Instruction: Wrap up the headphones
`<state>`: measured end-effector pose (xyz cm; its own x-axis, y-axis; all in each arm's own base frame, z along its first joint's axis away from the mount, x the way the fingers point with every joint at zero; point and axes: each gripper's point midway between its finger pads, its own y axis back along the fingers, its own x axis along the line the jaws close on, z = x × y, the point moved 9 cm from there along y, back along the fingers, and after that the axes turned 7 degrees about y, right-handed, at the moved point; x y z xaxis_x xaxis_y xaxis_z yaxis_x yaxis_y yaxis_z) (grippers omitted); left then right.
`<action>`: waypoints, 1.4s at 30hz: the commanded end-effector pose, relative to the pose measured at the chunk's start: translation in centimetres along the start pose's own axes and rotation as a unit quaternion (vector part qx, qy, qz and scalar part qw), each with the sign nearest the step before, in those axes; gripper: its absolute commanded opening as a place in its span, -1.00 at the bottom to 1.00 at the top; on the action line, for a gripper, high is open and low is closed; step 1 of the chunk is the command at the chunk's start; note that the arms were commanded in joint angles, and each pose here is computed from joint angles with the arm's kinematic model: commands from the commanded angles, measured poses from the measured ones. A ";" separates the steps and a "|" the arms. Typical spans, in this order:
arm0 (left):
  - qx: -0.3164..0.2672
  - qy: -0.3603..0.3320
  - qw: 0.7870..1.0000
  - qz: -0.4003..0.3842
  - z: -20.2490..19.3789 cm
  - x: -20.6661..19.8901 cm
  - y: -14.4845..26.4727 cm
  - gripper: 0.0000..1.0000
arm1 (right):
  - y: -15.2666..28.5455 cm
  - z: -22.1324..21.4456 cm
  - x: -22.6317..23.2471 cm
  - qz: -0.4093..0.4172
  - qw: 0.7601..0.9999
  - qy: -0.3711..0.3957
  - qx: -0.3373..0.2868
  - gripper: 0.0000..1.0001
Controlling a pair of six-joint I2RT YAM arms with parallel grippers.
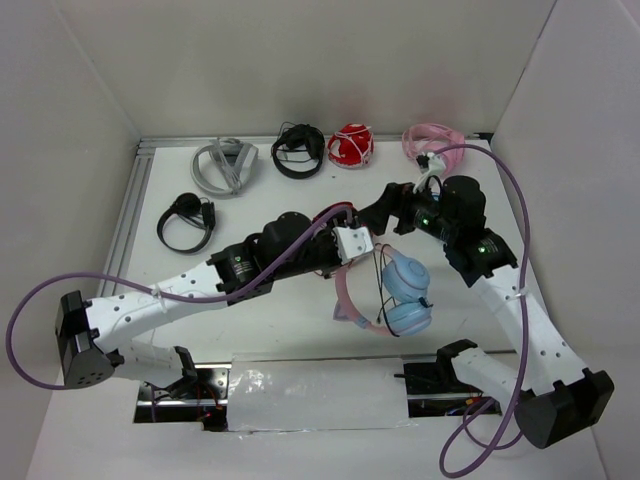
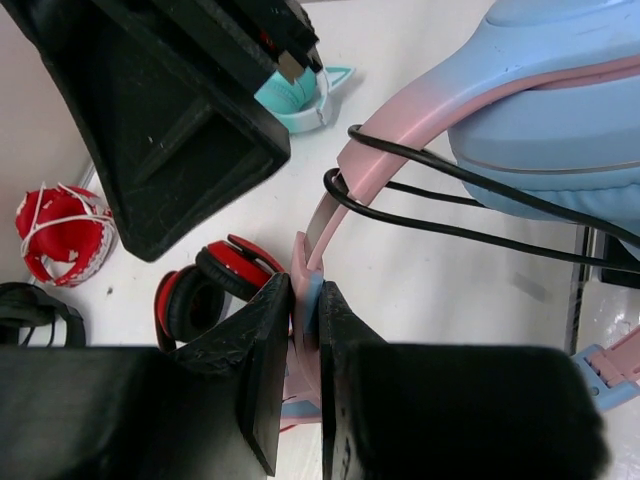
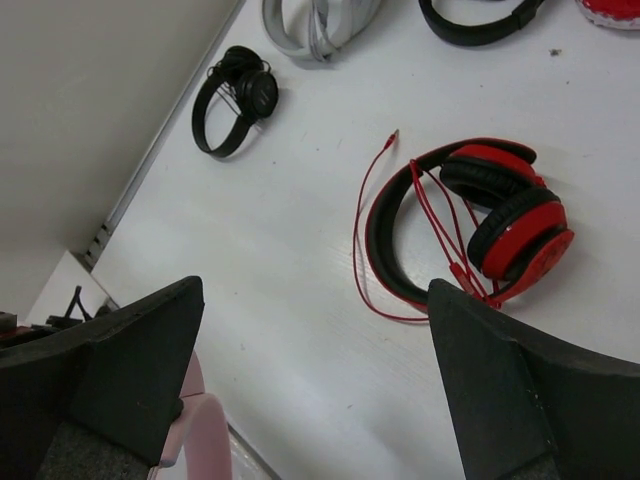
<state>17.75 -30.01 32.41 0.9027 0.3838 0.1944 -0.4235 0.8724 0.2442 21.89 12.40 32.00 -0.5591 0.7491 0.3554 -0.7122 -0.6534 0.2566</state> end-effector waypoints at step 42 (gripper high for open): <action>-0.079 0.037 0.996 0.036 12.8 5.9 9.5 -1.00 | 5.7 -8.4 3.6 0.211 0.870 0.323 -0.308 0.99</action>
<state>19.25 -24.32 43.59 0.8719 0.4717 0.1315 -0.4896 0.8354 0.2497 13.01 11.33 25.71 -0.8179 0.5338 -0.2147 -0.4756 -0.8373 -0.2697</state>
